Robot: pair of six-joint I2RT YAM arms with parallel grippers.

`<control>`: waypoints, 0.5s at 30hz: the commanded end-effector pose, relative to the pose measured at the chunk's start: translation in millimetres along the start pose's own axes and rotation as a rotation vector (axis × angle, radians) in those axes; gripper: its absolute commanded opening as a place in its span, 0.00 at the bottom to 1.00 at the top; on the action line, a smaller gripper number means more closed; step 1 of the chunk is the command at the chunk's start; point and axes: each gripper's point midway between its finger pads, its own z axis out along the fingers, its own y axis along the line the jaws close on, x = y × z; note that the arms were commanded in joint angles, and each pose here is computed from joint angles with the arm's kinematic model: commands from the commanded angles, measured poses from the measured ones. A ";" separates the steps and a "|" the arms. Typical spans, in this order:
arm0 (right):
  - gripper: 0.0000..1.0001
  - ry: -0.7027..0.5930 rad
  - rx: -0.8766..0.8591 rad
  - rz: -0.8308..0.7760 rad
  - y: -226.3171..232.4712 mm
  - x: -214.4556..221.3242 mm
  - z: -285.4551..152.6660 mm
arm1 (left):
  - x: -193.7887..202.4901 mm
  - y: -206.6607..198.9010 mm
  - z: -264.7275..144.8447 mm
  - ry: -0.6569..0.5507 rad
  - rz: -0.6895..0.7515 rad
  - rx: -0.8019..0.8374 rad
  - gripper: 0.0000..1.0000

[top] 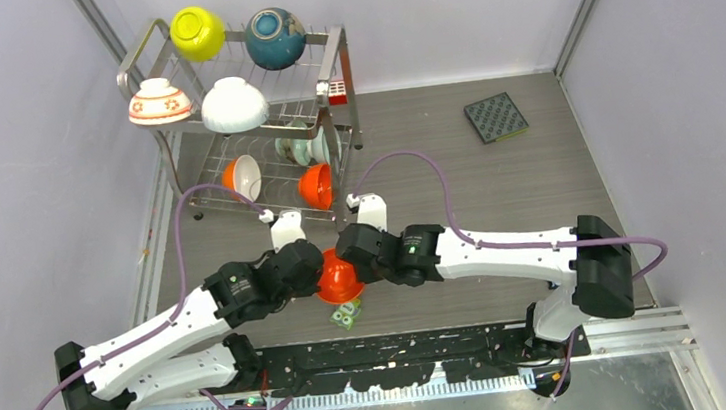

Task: Unload the bowls from the dish rack
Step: Place the bowl at the center of the board.

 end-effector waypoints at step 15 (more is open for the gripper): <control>0.23 -0.057 -0.039 0.032 2.6 -20.4 -22.8 | -14.7 -6.4 -3.7 -0.064 -0.080 0.016 0.00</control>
